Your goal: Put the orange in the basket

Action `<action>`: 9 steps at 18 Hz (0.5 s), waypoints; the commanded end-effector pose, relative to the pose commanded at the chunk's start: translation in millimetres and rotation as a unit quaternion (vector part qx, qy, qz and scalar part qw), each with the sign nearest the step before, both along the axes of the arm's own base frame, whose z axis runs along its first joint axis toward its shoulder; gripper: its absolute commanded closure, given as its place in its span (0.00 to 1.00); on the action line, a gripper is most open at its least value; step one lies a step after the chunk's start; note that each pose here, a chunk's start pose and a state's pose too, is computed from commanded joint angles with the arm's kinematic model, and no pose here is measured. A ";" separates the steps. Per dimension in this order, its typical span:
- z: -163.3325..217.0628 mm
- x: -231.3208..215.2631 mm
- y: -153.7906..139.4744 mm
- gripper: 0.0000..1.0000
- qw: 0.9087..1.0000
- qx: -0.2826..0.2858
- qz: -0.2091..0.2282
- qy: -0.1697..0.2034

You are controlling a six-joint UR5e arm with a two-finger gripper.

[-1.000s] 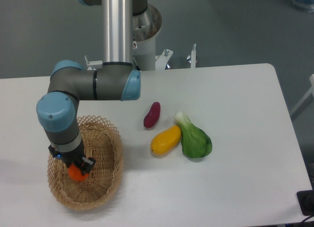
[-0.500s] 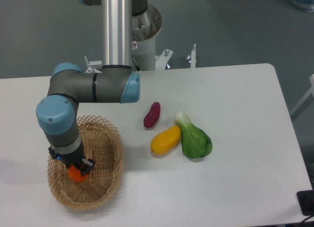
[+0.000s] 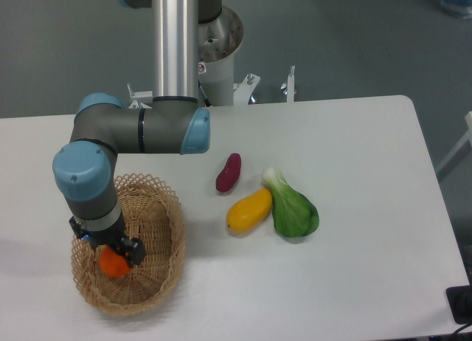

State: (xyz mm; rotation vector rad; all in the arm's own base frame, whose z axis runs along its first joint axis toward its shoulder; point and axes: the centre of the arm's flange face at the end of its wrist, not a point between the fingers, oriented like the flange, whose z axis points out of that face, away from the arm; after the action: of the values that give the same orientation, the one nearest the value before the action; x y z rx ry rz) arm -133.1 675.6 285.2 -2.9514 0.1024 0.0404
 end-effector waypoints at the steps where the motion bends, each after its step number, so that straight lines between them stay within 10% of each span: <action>1: 6.4 -0.7 1.7 0.00 1.000 0.006 0.000 0.002; 9: 92.4 -48.4 -35.3 0.00 0.998 0.039 -0.032 0.038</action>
State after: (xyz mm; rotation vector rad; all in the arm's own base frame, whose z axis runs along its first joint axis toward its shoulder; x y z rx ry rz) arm -181.6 640.4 377.6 -2.8667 0.1999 0.1449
